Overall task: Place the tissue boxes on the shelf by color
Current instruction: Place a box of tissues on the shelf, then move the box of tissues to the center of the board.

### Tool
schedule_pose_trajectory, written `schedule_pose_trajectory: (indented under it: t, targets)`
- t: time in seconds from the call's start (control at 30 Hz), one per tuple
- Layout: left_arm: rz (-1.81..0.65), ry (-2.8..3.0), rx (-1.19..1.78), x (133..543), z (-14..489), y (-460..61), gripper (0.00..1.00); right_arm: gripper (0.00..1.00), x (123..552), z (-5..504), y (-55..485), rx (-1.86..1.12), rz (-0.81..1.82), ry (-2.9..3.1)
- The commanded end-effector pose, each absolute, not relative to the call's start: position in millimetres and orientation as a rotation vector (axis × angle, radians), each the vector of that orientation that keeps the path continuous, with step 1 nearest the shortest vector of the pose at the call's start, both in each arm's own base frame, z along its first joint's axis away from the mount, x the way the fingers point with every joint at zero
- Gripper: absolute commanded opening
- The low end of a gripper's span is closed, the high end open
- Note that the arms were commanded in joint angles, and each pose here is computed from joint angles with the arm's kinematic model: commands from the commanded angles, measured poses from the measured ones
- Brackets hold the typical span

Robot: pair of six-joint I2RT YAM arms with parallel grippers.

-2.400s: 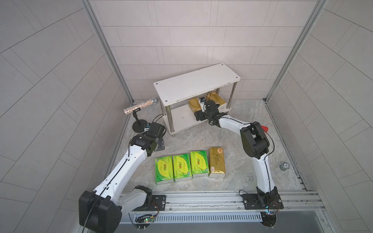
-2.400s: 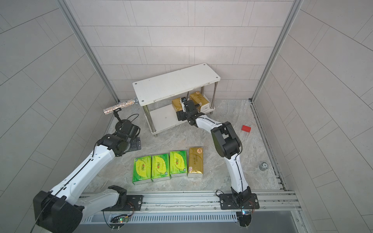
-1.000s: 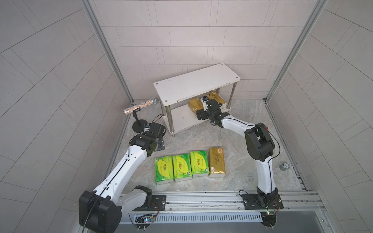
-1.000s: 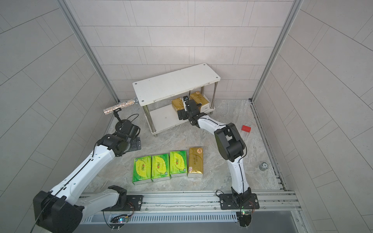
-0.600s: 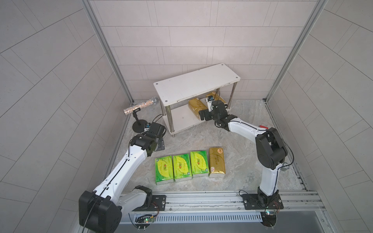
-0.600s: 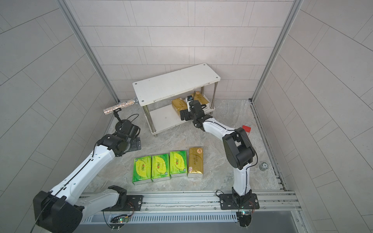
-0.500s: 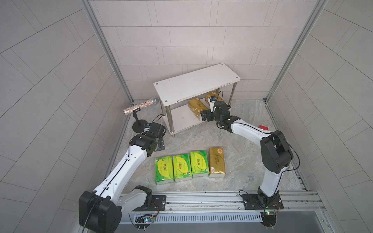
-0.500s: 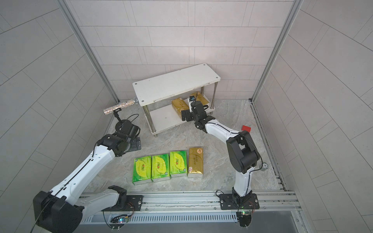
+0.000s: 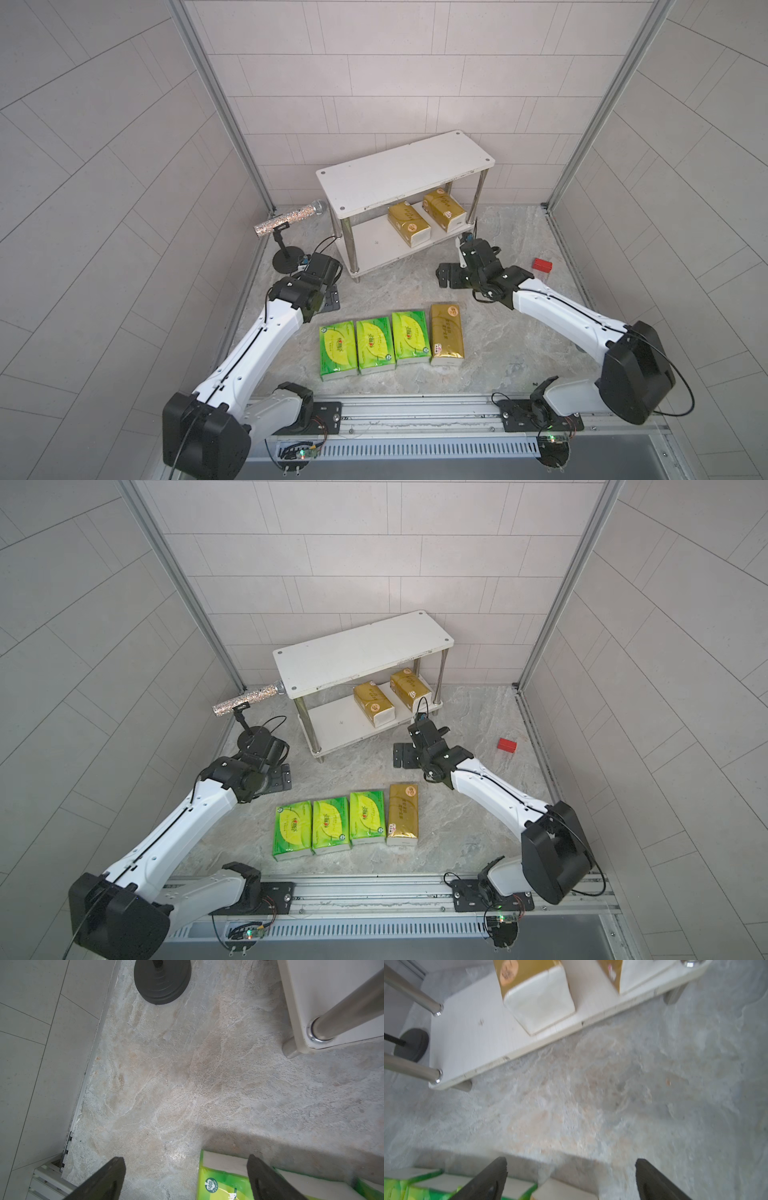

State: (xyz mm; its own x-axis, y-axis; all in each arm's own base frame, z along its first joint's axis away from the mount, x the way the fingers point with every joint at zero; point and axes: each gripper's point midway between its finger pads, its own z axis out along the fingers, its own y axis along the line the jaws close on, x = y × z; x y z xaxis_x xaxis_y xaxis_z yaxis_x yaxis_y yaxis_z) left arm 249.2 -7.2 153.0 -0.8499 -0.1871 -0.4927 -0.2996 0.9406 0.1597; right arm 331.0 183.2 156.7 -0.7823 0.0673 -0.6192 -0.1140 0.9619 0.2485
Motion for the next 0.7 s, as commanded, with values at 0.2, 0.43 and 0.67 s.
schedule_pose_trajectory:
  t: [0.2, 0.43, 0.67]
  targets:
    - [0.272, 2.685, -0.303, 238, 141, -13, 1.0, 1.0, 243, 118, 181, -0.023, 0.384, 2.645]
    - [0.269, 2.695, -0.255, 236, 140, -14, 1.0, 1.0, 214, 103, 200, -0.075, 0.389, 2.64]
    - [0.233, 2.69, -0.246, 233, 143, -17, 1.0, 0.99, 203, 73, 212, -0.073, 0.335, 2.688]
